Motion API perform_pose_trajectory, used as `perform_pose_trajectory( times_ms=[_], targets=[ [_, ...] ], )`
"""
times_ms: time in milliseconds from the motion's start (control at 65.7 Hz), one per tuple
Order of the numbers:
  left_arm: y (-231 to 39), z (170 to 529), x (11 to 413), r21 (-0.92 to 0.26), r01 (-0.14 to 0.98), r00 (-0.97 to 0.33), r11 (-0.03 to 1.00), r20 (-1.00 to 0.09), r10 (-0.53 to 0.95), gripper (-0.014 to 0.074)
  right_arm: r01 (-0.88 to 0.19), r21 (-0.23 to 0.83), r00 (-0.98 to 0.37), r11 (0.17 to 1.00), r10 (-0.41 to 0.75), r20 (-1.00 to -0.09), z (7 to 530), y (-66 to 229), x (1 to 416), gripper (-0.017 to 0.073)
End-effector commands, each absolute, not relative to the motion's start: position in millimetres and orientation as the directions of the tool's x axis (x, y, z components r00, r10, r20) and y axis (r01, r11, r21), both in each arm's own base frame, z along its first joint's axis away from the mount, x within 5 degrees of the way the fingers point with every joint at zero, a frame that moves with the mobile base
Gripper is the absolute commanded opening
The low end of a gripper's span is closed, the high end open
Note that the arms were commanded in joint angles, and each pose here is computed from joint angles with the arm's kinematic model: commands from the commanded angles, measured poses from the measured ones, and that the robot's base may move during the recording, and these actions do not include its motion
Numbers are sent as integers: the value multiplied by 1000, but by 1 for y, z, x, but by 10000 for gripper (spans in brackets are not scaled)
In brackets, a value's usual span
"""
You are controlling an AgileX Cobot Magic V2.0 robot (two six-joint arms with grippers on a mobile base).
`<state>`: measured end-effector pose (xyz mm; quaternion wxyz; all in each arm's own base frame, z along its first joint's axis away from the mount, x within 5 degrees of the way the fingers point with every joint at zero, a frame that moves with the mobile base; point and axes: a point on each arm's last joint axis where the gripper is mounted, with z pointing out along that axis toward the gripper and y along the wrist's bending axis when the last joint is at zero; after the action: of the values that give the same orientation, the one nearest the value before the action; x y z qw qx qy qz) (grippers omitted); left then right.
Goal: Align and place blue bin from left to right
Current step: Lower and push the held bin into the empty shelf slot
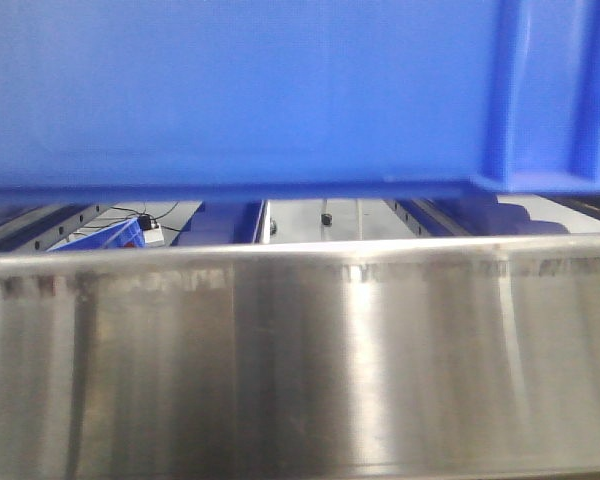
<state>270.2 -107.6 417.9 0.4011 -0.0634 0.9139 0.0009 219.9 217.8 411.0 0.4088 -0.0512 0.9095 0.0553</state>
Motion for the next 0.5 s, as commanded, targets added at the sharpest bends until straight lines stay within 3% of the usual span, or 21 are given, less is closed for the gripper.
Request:
perform_pose_trajectory(
  times_ms=[0, 487],
  targets=[
    [-116, 423, 275, -116, -68, -624, 991, -770, -133, -111, -210, 142, -593, 967, -10, -805, 424, 228, 221, -78],
    [-119, 414, 282, -89, -81, -652, 993, -748, -120, -111, -243, 133, -590, 961, -38, -806, 409, 245, 232, -78]
  ],
)
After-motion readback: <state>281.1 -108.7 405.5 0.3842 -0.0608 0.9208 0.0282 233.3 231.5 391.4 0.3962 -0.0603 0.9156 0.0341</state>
